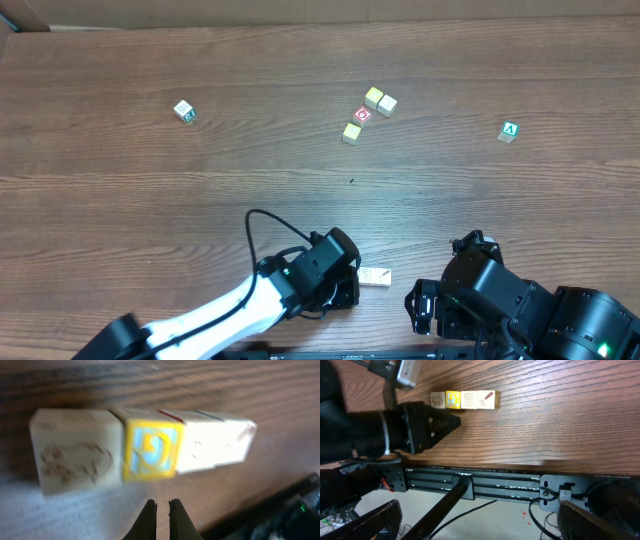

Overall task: Flip 4 blocks
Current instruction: 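Raise the left gripper away from the block row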

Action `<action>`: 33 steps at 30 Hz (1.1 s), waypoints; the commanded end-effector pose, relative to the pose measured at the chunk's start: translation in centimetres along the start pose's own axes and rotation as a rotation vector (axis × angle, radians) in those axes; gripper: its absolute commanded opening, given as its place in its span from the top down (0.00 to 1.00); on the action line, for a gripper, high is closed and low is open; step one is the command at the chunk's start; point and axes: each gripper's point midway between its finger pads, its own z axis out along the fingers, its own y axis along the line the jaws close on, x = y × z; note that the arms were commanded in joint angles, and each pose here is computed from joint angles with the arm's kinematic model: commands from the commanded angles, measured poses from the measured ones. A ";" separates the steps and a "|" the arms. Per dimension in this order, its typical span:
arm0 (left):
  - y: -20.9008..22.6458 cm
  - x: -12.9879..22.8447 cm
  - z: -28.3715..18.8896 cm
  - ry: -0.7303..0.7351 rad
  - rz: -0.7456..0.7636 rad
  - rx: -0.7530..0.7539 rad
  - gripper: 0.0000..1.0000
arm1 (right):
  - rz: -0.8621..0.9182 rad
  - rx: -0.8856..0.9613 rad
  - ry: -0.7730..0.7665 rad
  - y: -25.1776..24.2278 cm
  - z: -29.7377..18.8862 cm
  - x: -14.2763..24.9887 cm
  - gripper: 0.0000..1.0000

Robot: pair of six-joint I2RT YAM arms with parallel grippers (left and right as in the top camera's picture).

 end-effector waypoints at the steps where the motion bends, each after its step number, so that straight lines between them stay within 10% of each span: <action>1: -0.7 0.6 -1.0 -0.013 0.057 0.019 0.96 | -0.007 -0.018 -0.006 0.3 -0.4 -0.1 0.00; 19: 2.5 -5.3 -4.8 -0.363 0.006 -0.145 0.96 | -0.007 -0.019 -0.007 0.3 -0.4 -0.1 0.00; 33: 6.6 -4.3 -3.8 -0.189 -0.090 -0.237 0.96 | -0.007 -0.025 -0.010 0.5 -0.4 -0.2 0.00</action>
